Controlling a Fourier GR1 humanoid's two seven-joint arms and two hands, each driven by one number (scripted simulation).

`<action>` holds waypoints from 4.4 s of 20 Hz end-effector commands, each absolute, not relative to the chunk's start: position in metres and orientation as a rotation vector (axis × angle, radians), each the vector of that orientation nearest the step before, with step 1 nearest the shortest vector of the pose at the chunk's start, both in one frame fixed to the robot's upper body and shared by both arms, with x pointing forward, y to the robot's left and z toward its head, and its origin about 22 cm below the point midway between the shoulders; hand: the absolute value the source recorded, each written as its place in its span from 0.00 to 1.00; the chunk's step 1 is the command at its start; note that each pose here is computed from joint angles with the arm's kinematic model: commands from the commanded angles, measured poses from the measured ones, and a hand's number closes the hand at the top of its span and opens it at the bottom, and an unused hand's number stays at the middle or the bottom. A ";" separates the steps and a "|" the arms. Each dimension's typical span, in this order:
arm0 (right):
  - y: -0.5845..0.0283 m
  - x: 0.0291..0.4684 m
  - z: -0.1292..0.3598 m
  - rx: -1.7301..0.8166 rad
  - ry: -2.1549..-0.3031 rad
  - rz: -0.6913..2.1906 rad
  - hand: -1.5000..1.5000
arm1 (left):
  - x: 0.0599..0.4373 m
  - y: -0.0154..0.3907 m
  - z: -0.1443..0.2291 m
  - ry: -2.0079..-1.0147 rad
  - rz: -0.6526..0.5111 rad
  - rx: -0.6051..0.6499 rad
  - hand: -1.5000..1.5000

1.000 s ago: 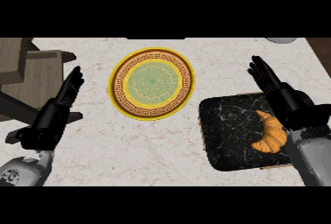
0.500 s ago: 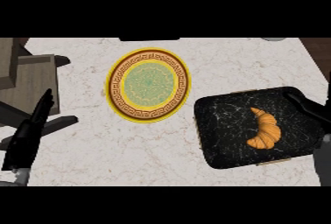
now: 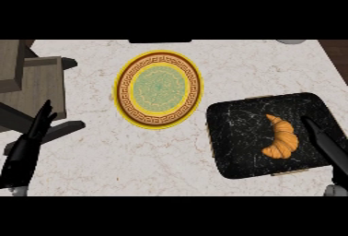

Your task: Pick the croissant from the tray and place it in the plate

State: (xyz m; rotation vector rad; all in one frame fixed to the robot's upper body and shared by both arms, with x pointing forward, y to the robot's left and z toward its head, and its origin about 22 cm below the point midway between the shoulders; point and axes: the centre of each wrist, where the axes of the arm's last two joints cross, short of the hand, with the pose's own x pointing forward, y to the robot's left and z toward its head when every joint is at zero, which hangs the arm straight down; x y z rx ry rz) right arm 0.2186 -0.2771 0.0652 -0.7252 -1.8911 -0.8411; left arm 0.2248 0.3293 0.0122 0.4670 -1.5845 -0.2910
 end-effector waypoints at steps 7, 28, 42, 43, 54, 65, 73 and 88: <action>-0.282 0.145 0.066 -0.758 -1.541 -0.387 0.00 | 0.210 0.345 0.004 -1.501 -0.310 0.478 0.50; -0.311 0.184 0.113 -0.626 -0.967 0.132 0.00 | 0.225 0.328 0.005 -1.512 -0.305 0.468 0.50; -0.326 0.220 0.063 -0.515 -0.939 0.230 0.00 | 0.214 0.341 -0.004 -1.512 -0.289 0.477 0.50; -0.321 0.237 0.077 -0.512 -0.927 0.223 0.00 | 0.210 0.347 -0.015 -1.516 -0.293 0.477 0.50; -0.324 0.235 0.034 -0.499 -0.905 0.228 0.00 | 0.207 0.351 0.003 -1.523 -0.301 0.468 0.50; -0.306 0.254 0.020 -0.488 -0.979 0.215 1.00 | 0.215 0.351 -0.013 -1.509 -0.300 0.471 0.50; -0.334 0.310 0.078 -0.647 -1.089 0.789 1.00 | 0.231 0.318 0.006 -1.579 -0.367 0.408 0.50; -0.341 0.399 0.151 -0.915 -1.517 1.089 1.00 | 0.248 0.300 0.003 -1.599 -0.387 0.368 0.50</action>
